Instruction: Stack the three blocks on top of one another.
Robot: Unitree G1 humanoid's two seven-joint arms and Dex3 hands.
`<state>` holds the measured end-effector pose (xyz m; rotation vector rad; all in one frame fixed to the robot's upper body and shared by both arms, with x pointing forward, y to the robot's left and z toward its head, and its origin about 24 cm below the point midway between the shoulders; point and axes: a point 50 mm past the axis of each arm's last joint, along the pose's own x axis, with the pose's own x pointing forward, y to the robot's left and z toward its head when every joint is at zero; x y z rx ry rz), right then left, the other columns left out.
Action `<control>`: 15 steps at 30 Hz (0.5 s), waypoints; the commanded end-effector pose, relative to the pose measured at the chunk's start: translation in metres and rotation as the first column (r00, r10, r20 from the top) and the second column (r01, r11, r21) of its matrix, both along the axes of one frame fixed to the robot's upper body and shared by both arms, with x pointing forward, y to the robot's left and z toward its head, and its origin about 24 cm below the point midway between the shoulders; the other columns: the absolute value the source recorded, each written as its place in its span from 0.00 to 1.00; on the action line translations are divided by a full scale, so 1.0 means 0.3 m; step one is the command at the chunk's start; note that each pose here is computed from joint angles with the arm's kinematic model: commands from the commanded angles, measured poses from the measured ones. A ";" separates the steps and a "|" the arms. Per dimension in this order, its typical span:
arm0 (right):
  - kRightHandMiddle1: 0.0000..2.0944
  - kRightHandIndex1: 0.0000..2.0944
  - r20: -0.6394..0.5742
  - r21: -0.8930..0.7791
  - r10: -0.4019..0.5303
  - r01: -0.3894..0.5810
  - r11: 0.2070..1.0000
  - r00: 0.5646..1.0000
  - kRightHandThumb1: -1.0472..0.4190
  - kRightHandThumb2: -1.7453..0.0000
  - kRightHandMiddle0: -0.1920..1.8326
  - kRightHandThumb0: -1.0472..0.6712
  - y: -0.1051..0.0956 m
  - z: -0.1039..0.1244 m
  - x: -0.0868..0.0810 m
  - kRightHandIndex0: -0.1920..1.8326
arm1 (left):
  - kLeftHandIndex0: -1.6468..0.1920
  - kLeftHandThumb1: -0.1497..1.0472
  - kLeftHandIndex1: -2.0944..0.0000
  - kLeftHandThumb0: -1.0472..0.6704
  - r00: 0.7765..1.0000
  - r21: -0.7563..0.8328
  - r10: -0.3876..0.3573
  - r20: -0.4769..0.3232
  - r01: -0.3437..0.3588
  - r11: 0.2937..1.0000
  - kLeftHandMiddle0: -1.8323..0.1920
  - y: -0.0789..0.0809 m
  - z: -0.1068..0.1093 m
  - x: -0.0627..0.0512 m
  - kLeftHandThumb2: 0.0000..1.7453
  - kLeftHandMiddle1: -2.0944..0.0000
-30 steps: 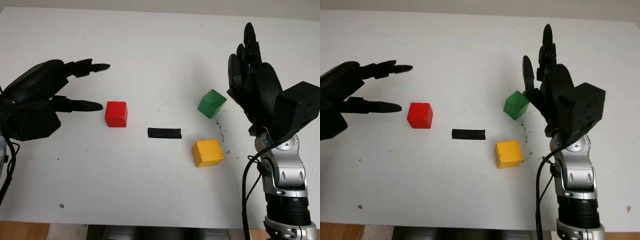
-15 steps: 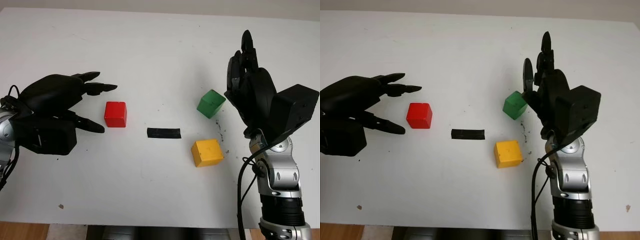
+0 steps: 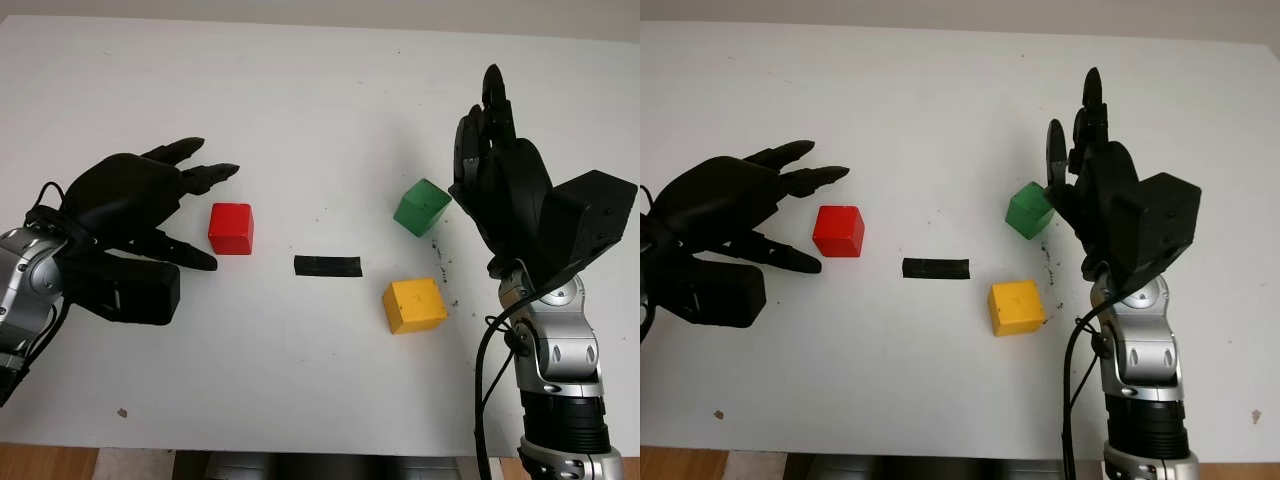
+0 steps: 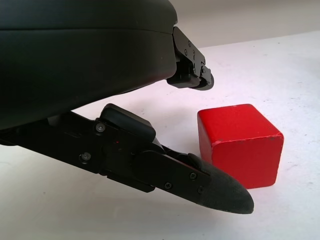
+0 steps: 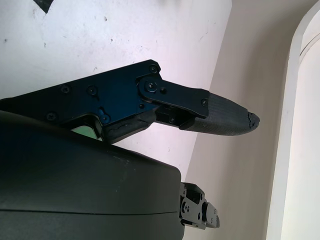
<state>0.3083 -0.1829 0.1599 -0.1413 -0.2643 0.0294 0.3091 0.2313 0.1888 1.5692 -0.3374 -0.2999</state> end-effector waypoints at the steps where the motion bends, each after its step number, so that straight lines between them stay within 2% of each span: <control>1: 0.00 0.00 0.007 0.005 0.000 0.000 1.000 1.000 0.00 0.61 0.00 0.19 0.002 -0.002 -0.006 0.00 | 0.71 0.97 0.96 0.09 1.000 -0.016 -0.008 -0.004 0.008 1.000 0.87 -0.004 -0.015 -0.006 0.03 0.97; 8: 0.00 0.00 0.006 0.002 -0.001 0.001 1.000 1.000 0.00 0.60 0.00 0.19 0.000 -0.002 -0.008 0.00 | 0.64 0.92 0.92 0.11 1.000 -0.043 -0.017 -0.001 0.017 0.999 0.85 -0.006 -0.029 -0.002 0.02 0.97; 14: 0.00 0.00 0.006 0.006 0.001 -0.001 1.000 1.000 0.00 0.60 0.00 0.19 0.002 0.000 -0.007 0.00 | 0.62 0.92 0.89 0.11 1.000 -0.049 -0.010 -0.011 0.010 0.999 0.84 -0.002 -0.041 0.003 0.03 0.97; 15: 0.00 0.00 0.007 0.009 0.000 0.000 1.000 1.000 0.00 0.60 0.00 0.19 0.003 0.001 -0.006 0.00 | 0.63 0.92 0.84 0.11 1.000 -0.051 -0.012 -0.007 0.012 0.999 0.83 -0.001 -0.044 0.004 0.03 0.97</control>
